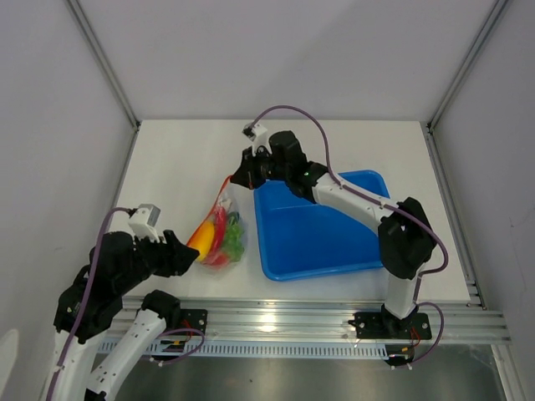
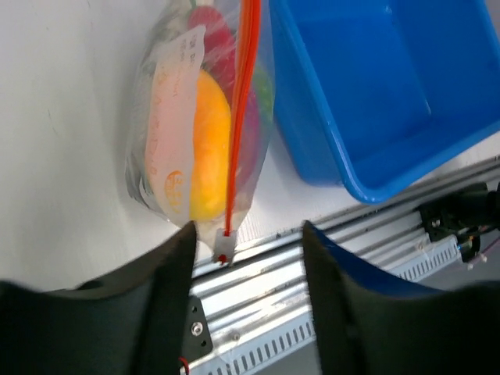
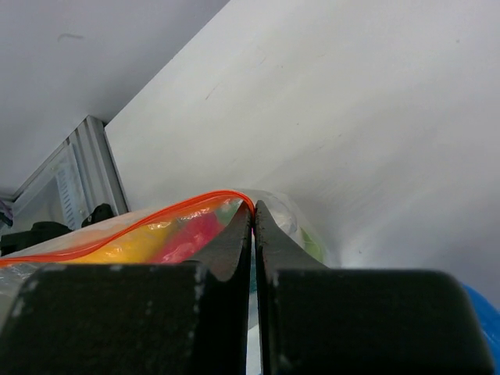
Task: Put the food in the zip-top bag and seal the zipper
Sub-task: Place the zipper food storage bag at the center of the board.
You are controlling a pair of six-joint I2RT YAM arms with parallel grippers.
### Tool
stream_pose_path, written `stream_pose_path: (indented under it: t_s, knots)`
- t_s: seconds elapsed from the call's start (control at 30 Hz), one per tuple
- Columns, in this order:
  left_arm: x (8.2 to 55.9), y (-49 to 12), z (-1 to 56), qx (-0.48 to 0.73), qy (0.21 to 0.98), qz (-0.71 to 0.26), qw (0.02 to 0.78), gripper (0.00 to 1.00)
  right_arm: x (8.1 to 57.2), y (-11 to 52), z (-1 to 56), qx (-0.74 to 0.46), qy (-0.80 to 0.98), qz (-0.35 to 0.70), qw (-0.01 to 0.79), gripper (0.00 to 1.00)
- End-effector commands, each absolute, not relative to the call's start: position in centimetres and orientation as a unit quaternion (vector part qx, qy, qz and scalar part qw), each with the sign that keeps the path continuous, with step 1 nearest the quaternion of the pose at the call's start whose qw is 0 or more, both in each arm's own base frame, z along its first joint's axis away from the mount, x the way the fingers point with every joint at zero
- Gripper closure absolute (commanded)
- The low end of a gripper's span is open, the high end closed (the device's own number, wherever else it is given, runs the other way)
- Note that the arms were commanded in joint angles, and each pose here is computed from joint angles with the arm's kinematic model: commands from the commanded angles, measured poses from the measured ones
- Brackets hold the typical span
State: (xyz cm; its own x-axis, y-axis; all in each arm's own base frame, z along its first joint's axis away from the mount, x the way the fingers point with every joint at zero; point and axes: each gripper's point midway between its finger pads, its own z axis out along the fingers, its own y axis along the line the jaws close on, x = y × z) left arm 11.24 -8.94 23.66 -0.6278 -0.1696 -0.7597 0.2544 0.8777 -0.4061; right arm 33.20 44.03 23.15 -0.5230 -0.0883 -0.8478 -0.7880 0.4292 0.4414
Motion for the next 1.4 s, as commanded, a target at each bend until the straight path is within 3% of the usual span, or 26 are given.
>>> stream_pose_path:
  t_s: [0.0, 0.07, 0.1, 0.27, 0.4, 0.67, 0.97, 1.07, 1.1, 1.23, 1.27, 1.37]
  knots:
    - [12.7, -8.4, 26.6, -0.006, 0.832, -0.251, 0.494, 0.37, 35.1, 45.2, 26.1, -0.272, 0.735, 0.444, 0.434, 1.0]
    - [12.4, -7.5, 28.1, -0.015, 0.822, -0.239, 0.516, 0.02, 36.6, 45.4, 26.4, -0.25, 0.741, 0.43, 0.451, 1.0]
    - [12.0, -6.8, 29.1, -0.023, 0.814, -0.233, 0.531, 0.0, 37.2, 45.4, 26.5, -0.241, 0.744, 0.424, 0.457, 1.0]
    - [10.6, -3.8, 32.3, -0.061, 0.768, -0.209, 0.602, 0.0, 40.4, 45.4, 27.4, -0.18, 0.764, 0.378, 0.49, 1.0]
    - [9.7, -3.6, 33.3, -0.054, 0.747, -0.221, 0.625, 0.0, 40.8, 47.1, 27.8, -0.203, 0.767, 0.348, 0.5, 1.0]
    - [9.7, -6.4, 31.9, -0.015, 0.768, -0.267, 0.581, 0.01, 42.9, 51.3, 21.6, -0.219, 0.795, 0.334, 0.456, 1.0]
    - [9.9, -7.7, 30.6, -0.005, 0.77, -0.295, 0.566, 0.0, 46.3, 49.7, 15.6, -0.193, 0.83, 0.322, 0.412, 0.98]
    - [10.2, -8.3, 30.1, -0.004, 0.771, -0.307, 0.558, 0.0, 46.9, 49.1, 15.1, -0.196, 0.836, 0.308, 0.409, 0.79]
    - [10.2, -8.6, 30.1, -0.001, 0.771, -0.312, 0.555, 0.01, 47.0, 49.0, 15.3, -0.199, 0.835, 0.306, 0.411, 0.59]
    - [10.7, -9.3, 29.4, 0.0, 0.774, -0.322, 0.545, 0.0, 47.6, 47.8, 17.0, -0.211, 0.829, 0.275, 0.439, 0.23]
    - [10.8, -9.4, 29.4, 0.0, 0.774, -0.323, 0.544, 0.01, 47.8, 47.4, 17.6, -0.213, 0.827, 0.259, 0.451, 0.02]
    - [11.3, -9.6, 28.8, -0.005, 0.777, -0.325, 0.539, 0.01, 47.8, 45.9, 20.1, -0.214, 0.823, 0.232, 0.473, 0.0]
